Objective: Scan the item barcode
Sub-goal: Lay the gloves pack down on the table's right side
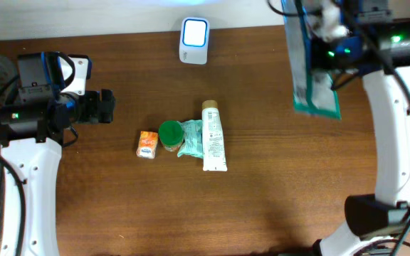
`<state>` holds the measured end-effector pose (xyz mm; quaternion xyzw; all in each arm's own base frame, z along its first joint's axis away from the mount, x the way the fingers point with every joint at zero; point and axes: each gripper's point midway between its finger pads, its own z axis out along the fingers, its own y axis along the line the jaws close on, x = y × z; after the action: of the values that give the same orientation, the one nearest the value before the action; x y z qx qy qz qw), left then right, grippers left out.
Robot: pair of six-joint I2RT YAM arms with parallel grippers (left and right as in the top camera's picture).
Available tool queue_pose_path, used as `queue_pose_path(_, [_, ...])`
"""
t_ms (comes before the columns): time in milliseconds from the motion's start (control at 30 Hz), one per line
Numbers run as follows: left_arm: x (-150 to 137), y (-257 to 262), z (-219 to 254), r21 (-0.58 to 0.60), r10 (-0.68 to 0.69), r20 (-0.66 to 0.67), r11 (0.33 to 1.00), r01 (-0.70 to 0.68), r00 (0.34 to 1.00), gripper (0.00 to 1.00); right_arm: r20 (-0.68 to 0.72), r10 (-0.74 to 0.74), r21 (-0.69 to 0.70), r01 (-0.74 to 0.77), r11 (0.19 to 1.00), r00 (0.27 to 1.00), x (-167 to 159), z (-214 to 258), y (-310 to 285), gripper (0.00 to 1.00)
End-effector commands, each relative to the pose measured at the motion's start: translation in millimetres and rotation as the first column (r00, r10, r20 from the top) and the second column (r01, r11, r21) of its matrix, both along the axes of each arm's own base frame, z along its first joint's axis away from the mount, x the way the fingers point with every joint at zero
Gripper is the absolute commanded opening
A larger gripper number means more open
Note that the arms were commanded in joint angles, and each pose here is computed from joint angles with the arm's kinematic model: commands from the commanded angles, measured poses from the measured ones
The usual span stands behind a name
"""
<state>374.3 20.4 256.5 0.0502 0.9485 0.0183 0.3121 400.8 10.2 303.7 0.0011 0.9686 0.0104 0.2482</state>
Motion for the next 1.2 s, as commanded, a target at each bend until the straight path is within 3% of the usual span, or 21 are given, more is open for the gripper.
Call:
queue_pose_path(0, [1,2,4,0.013,-0.007,0.011,1.000,0.007,1.000,0.99,-0.166,0.022,0.141,0.002,0.990,0.986,-10,-46,-22,0.04])
queue_pose_path(267, [1,2,4,0.013,-0.007,0.011,1.000,0.007,1.000,0.99,-0.333,-0.028,0.189,0.095,0.977,0.943,-28,-139,-102,0.04])
queue_pose_path(500, [1,2,4,0.013,-0.007,0.011,1.000,0.006,1.000,0.99,-0.516,-0.039,0.148,0.134,0.980,0.856,-41,-204,-126,0.05])
queue_pose_path(533, [1,2,4,0.013,-0.007,0.011,1.000,0.007,1.000,0.99,-0.537,-0.064,0.130,0.158,0.979,0.841,-43,-209,-129,0.17])
queue_pose_path(600, [1,2,4,0.013,-0.007,0.011,1.000,0.007,1.000,0.99,-0.542,-0.078,0.119,0.169,0.978,0.837,-45,-210,-133,0.27])
queue_pose_path(667, [1,2,4,0.013,-0.007,0.011,1.000,0.007,1.000,0.99,-0.537,-0.118,0.116,0.212,0.970,0.835,-44,-205,-139,0.50])
queue_pose_path(700, [1,2,4,0.013,-0.007,0.011,1.000,0.006,1.000,0.99,-0.533,-0.132,0.122,0.230,0.965,0.836,-43,-200,-140,0.55])
queue_pose_path(933, [1,2,4,0.013,-0.007,0.011,1.000,0.007,1.000,0.99,-0.430,0.084,0.396,0.104,0.912,0.899,-26,-127,-69,0.60])
queue_pose_path(1167, [1,2,4,0.013,-0.007,0.011,1.000,0.007,1.000,0.99,-0.417,0.308,0.500,-0.067,0.864,0.855,-22,-141,28,0.67])
